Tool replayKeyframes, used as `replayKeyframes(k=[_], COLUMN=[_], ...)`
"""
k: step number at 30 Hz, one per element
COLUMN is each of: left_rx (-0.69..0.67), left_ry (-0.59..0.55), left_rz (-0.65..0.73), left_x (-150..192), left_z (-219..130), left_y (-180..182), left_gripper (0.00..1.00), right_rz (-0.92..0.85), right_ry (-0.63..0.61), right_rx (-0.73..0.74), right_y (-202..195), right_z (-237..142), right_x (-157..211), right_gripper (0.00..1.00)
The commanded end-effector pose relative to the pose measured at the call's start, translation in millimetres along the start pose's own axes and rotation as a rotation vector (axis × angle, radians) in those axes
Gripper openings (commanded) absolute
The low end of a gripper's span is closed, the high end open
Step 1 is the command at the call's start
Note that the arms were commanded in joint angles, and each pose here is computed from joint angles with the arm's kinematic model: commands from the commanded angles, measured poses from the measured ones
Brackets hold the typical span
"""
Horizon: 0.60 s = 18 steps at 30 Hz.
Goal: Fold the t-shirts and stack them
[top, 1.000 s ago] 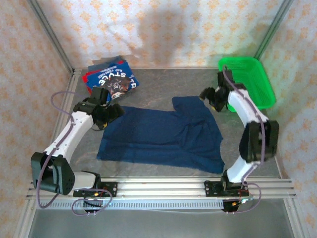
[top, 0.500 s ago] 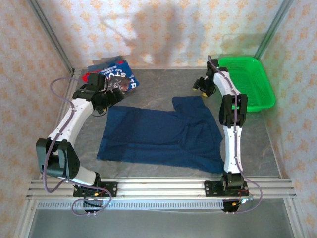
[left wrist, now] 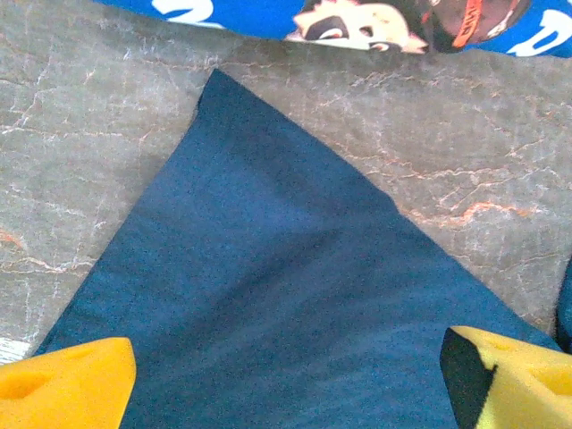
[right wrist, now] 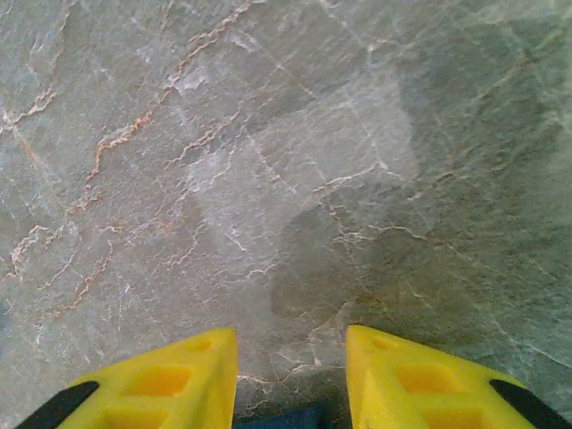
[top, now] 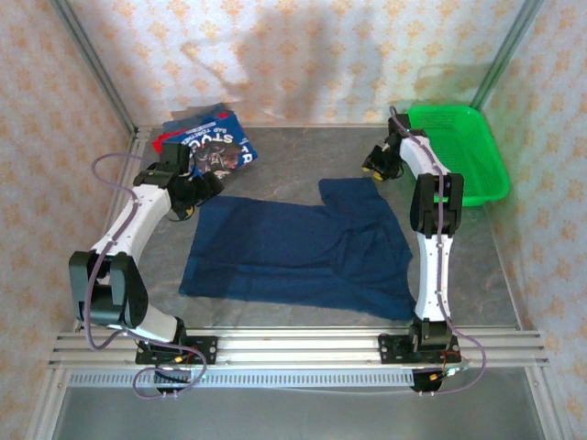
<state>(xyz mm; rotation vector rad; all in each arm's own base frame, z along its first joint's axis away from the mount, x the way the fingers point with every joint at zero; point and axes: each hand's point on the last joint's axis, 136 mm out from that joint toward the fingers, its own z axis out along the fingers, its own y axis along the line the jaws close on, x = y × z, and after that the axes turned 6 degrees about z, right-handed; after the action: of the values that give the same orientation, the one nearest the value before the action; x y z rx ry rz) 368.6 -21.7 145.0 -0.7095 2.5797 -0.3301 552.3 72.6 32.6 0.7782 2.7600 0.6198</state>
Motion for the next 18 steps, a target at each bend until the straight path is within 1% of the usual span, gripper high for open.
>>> replayKeyframes(k=[1, 4, 7, 9, 10, 13, 18], left_rx=[-0.033, -0.042, -0.050, -0.054, -0.056, -0.062, -0.066], left_ry=[-0.002, 0.006, 0.010, 0.015, 0.019, 0.027, 0.045], left_rz=[-0.004, 0.000, 0.005, 0.009, 0.010, 0.017, 0.029], left_x=[0, 3, 4, 4, 5, 5, 6], left_z=[10, 12, 14, 15, 16, 19, 24], left_y=[11, 14, 16, 17, 19, 20, 21], left_gripper=[0.89, 0.89, 0.89, 0.89, 0.89, 0.89, 0.89], right_rz=[0.010, -0.012, -0.022, -0.024, -0.023, -0.031, -0.062], right_ry=[0.143, 0.145, 0.146, 0.138, 0.133, 0.103, 0.001], right_rx=[-0.090, -0.124, -0.135, -0.126, -0.121, -0.095, -0.072], right_y=[25, 37, 41, 40, 39, 35, 36], right_z=[12, 5, -2, -4, -5, -10, -25], right_x=[39, 39, 41, 41, 40, 36, 20], right_gripper=[0.28, 0.17, 0.06, 0.01, 0.00, 0.00, 0.00])
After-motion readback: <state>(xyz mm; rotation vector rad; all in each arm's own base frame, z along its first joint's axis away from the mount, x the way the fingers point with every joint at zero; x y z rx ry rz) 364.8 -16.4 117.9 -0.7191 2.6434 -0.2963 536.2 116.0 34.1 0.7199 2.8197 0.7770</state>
